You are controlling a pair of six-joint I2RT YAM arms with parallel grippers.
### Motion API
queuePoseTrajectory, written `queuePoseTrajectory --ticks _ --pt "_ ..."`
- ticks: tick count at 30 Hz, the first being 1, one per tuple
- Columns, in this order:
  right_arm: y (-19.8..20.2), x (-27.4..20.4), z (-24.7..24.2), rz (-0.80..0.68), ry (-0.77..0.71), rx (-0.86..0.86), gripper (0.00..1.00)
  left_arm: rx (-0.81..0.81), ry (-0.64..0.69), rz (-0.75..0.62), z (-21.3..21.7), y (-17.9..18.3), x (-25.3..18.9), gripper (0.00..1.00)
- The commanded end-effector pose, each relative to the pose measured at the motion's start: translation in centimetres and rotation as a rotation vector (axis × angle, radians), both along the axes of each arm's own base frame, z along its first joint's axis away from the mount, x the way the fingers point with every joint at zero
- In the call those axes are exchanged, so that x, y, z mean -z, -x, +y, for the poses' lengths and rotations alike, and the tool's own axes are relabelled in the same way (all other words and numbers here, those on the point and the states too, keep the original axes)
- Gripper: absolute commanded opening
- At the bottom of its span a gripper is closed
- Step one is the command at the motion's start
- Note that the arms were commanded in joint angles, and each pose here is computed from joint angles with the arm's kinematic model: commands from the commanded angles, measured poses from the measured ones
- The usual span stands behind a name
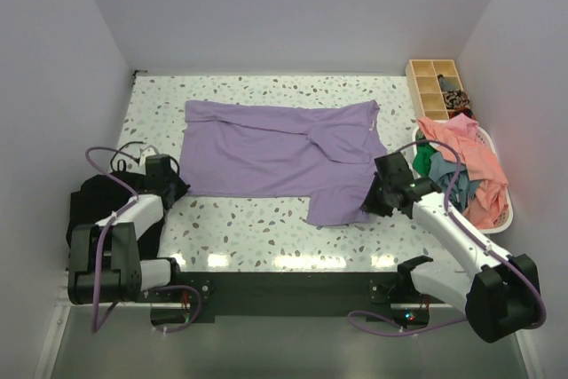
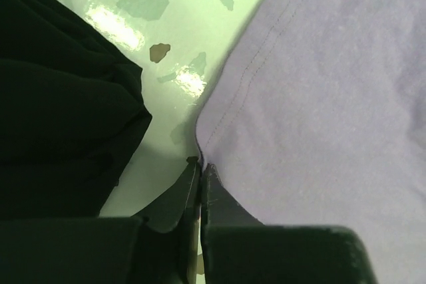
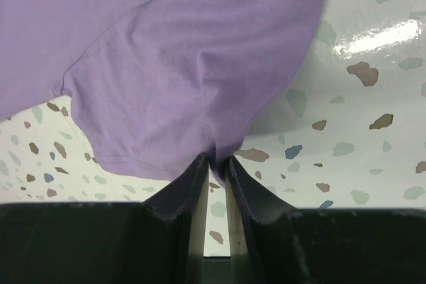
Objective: Fold and stack the t-shirts
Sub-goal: Grap the side of the flattened tshirt closest away from the robot with both arms
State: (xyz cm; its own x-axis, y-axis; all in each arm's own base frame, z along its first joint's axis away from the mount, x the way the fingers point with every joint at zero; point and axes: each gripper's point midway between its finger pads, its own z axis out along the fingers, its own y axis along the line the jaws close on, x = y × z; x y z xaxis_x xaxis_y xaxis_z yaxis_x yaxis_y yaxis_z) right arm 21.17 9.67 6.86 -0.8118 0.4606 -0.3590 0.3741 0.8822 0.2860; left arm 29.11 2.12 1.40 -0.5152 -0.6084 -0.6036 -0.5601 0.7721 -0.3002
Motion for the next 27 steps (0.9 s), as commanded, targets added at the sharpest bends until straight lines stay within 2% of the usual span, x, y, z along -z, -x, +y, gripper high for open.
queuePoseTrajectory --ticks 1,6,11,20,23,25,26,27 --pt "-1.1 -1.8 0.1 -0.048 0.006 -0.008 0.2 0.023 0.001 -0.009 -0.1 -0.3 0.4 0.0" --pt "-1.3 -2.7 -0.2 -0.07 0.016 -0.002 0.19 0.051 0.005 -0.09 -0.5 -1.3 -2.6 0.0" --pt "-2.8 -5.0 -0.4 -0.136 0.031 0.009 0.19 0.068 -0.015 -0.105 -0.3 -2.0 -6.0 0.0" --pt "-7.1 -7.2 -1.0 -0.209 0.112 0.008 0.19 0.084 -0.002 -0.107 -0.5 -4.4 -7.1 0.0" --pt "-7.3 -7.0 -1.6 -0.174 0.13 0.004 0.2 0.1 0.01 -0.108 -0.8 -5.0 -7.1 0.0" --pt "-6.5 -5.9 -1.7 -0.128 0.133 -0.004 0.46 0.106 0.01 -0.103 -0.8 -5.0 -7.0 0.0" --pt "-5.5 -5.0 -2.0 -0.074 0.149 0.005 0.54 0.105 0.009 -0.101 -0.8 -4.8 -6.8 0.0" --pt "-5.0 -4.2 -2.1 -0.043 0.151 0.005 0.69 0.105 0.008 -0.1 -0.8 -4.7 -6.7 0.0"
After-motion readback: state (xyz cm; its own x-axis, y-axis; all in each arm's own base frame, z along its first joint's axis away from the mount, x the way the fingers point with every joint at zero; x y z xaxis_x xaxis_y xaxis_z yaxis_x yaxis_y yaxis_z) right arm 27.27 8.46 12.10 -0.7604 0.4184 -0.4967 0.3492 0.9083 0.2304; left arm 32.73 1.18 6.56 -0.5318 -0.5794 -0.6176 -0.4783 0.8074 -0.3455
